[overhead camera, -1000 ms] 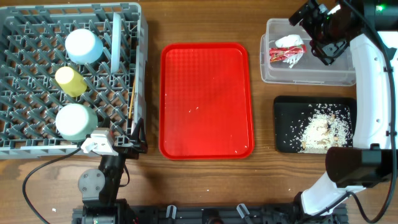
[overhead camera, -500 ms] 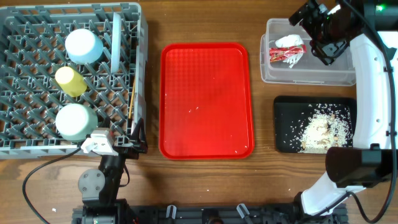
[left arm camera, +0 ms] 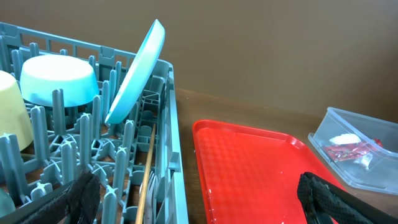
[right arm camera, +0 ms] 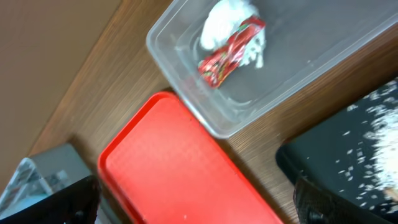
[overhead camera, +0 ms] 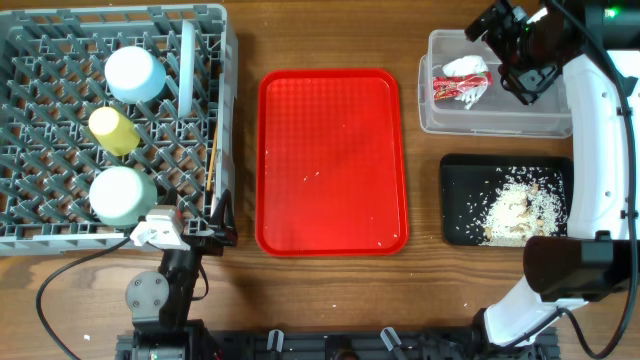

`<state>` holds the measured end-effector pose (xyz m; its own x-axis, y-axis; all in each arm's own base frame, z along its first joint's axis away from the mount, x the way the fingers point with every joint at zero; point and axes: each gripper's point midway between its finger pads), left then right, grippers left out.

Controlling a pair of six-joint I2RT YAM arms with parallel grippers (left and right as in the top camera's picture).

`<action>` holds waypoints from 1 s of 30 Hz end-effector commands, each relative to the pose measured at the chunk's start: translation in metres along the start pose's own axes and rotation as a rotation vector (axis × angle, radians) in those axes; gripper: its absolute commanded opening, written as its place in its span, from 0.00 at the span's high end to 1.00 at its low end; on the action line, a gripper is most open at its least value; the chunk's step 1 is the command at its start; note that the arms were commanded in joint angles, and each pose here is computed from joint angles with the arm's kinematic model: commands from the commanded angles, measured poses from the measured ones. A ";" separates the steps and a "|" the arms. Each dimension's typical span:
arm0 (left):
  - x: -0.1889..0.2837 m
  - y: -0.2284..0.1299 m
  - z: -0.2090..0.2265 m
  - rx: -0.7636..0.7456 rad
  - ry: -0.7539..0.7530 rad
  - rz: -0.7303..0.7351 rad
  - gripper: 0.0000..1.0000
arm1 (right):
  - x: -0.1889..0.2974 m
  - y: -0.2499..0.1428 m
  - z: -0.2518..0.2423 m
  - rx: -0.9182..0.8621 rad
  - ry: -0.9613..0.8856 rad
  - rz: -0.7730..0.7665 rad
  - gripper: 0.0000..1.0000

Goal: Sort waste into correct bins and load items into the dishwasher rack

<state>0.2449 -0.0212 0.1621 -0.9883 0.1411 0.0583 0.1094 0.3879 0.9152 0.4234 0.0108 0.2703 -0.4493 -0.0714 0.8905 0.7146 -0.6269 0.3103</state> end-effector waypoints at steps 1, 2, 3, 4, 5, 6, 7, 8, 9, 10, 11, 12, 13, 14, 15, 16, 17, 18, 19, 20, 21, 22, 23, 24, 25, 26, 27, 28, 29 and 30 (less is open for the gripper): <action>0.000 -0.001 0.003 -0.020 0.012 -0.004 0.00 | 0.034 0.005 -0.013 0.031 -0.073 -0.119 0.00; 0.000 -0.001 0.003 -0.020 0.012 -0.004 0.00 | 0.045 0.003 -0.016 0.037 -0.083 -0.141 0.00; 0.000 -0.001 0.003 -0.020 0.012 -0.004 0.00 | 0.061 0.000 -0.015 0.052 -0.078 -0.181 0.00; 0.000 -0.001 0.003 -0.020 0.012 -0.004 0.00 | 0.075 -0.001 -0.012 0.065 -0.074 -0.225 0.00; 0.000 -0.001 0.003 -0.020 0.012 -0.004 0.00 | 0.086 -0.001 -0.011 0.074 -0.072 -0.265 0.00; 0.000 -0.001 0.003 -0.020 0.012 -0.004 0.00 | 0.097 -0.001 -0.009 0.088 -0.067 -0.305 0.00; 0.000 -0.001 0.003 -0.020 0.012 -0.004 0.00 | 0.108 -0.001 -0.006 0.124 -0.059 -0.342 0.00; 0.000 -0.001 0.003 -0.020 0.012 -0.004 0.00 | 0.130 -0.004 0.003 0.224 -0.029 -0.403 0.00; 0.000 -0.001 0.003 -0.020 0.012 -0.004 0.00 | 0.138 -0.006 0.007 0.264 -0.013 -0.424 0.00; 0.000 -0.001 0.003 -0.020 0.012 -0.004 0.00 | 0.148 -0.009 0.012 0.312 0.007 -0.448 0.00; 0.000 -0.001 0.003 -0.020 0.012 -0.004 0.00 | 0.155 -0.011 0.014 0.342 0.019 -0.463 0.00; 0.000 -0.001 0.003 -0.020 0.012 -0.004 0.00 | 0.165 -0.014 0.013 0.364 0.024 -0.484 0.00; 0.000 -0.001 0.003 -0.020 0.012 -0.004 0.00 | 0.172 -0.015 0.010 0.360 0.028 -0.499 0.00; 0.000 -0.001 0.003 -0.020 0.012 -0.004 0.00 | 0.179 -0.017 0.007 0.356 0.036 -0.511 0.00; 0.000 -0.001 0.003 -0.020 0.013 -0.004 0.00 | 0.183 -0.019 0.004 0.354 0.039 -0.520 0.00; 0.000 -0.001 0.003 -0.020 0.013 -0.004 0.00 | 0.184 -0.021 -0.001 0.352 0.036 -0.527 0.00; 0.000 -0.001 0.003 -0.020 0.012 -0.004 0.00 | 0.185 -0.024 -0.005 0.357 0.032 -0.531 0.00; 0.000 -0.001 0.003 -0.020 0.013 -0.004 0.00 | 0.183 -0.027 -0.008 0.366 0.030 -0.531 0.00; 0.000 -0.001 0.003 -0.020 0.013 -0.004 0.00 | 0.178 -0.031 -0.013 0.366 0.030 -0.530 0.00; 0.000 -0.001 0.003 -0.020 0.012 -0.004 0.00 | 0.172 -0.035 -0.016 0.366 0.033 -0.527 0.00; 0.000 -0.001 0.003 -0.020 0.013 -0.004 0.00 | 0.164 -0.039 -0.018 0.368 0.040 -0.523 0.00; 0.000 -0.001 0.003 -0.020 0.013 -0.003 0.00 | 0.156 -0.043 -0.019 0.372 0.050 -0.516 0.00; 0.000 -0.001 0.003 -0.020 0.013 -0.003 0.00 | 0.146 -0.047 -0.021 0.374 0.065 -0.513 0.00; 0.000 -0.001 0.003 -0.020 0.013 -0.003 0.00 | 0.134 -0.054 -0.023 0.377 0.088 -0.514 0.00; 0.000 -0.001 0.003 -0.020 0.013 -0.003 0.00 | 0.125 -0.060 -0.026 0.379 0.111 -0.516 0.00; 0.000 -0.001 0.003 -0.020 0.013 -0.003 0.00 | 0.118 -0.065 -0.027 0.381 0.130 -0.518 0.00; 0.000 -0.001 0.003 -0.020 0.013 -0.003 0.00 | 0.106 -0.074 -0.030 0.386 0.162 -0.520 0.00; 0.000 -0.001 0.003 -0.020 0.013 -0.003 0.00 | 0.097 -0.081 -0.034 0.391 0.187 -0.525 0.01; 0.000 -0.001 0.003 -0.020 0.013 -0.003 0.00 | 0.089 -0.087 -0.036 0.400 0.211 -0.534 0.00; 0.000 -0.001 0.003 -0.020 0.013 -0.003 0.00 | 0.082 -0.095 -0.039 0.422 0.247 -0.554 0.01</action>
<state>0.2449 -0.0206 0.1621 -0.9887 0.1381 0.0583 0.1082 0.3881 0.9152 0.3147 0.0227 0.3251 -0.8510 0.0546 0.5223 0.4846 -0.3015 0.8211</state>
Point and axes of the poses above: each gripper's point midway between its finger pads, its own x axis back along the fingers, its own z axis along the line the jaws close on, y = z × x, and after that the axes turned 7 degrees about x, right-handed
